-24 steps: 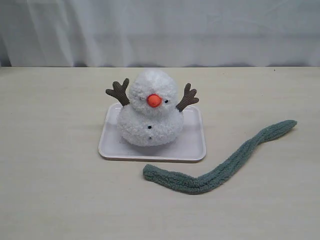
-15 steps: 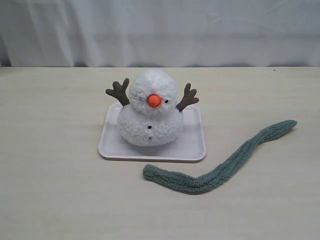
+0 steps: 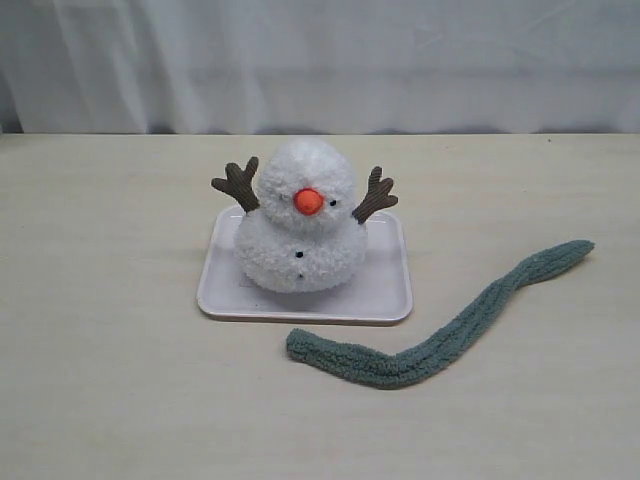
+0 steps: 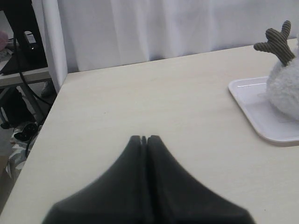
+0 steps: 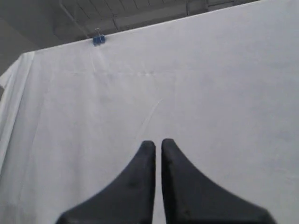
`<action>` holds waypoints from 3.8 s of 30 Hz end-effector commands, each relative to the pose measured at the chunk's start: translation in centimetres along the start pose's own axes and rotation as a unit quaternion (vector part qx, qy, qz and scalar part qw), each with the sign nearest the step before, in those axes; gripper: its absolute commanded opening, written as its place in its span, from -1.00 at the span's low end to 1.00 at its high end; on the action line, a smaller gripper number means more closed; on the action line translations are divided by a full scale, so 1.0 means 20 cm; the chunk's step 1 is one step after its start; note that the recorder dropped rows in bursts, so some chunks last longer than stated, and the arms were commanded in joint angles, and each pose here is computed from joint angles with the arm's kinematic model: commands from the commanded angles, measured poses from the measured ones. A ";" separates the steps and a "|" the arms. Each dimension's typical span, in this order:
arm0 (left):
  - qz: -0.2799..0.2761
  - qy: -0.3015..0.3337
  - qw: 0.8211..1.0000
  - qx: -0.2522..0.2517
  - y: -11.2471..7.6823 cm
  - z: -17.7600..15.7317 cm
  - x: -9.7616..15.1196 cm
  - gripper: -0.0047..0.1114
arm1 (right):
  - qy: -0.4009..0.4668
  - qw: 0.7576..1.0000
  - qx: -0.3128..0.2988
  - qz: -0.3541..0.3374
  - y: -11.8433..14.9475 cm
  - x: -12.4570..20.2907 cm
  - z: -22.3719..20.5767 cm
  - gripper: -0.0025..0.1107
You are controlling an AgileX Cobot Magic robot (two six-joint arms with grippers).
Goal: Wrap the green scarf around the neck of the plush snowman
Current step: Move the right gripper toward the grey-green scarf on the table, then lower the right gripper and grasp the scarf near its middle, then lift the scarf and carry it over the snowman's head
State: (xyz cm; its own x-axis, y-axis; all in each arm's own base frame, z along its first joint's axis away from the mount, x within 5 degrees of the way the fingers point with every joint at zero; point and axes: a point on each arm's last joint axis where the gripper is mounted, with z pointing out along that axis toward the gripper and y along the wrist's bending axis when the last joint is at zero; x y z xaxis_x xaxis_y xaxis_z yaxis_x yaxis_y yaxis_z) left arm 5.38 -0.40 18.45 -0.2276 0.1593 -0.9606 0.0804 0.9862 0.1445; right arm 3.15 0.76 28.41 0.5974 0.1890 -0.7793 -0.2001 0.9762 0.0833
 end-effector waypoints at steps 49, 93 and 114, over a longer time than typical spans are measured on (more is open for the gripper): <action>-0.004 -0.004 1.000 0.002 0.00 0.00 0.00 -0.92 | 0.736 0.500 -0.422 -0.176 -0.17 1.28 0.82 0.30; -0.004 -0.004 1.000 0.002 0.00 0.00 0.00 -0.92 | 0.606 0.440 -0.539 -0.386 -0.06 1.63 0.58 -0.74; -0.004 -0.004 1.000 0.002 0.00 0.00 0.00 -0.92 | 0.550 0.708 -0.329 -0.296 0.06 0.90 0.97 -0.88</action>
State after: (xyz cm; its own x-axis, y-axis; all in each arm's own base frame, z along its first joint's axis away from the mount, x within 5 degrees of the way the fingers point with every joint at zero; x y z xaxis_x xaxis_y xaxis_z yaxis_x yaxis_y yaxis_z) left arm 5.38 -0.40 18.45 -0.2276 0.1593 -0.9606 0.0804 0.9862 0.1445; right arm 29.86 7.12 23.73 -0.1336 -0.8746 -0.4660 -0.7516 0.3959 -0.5275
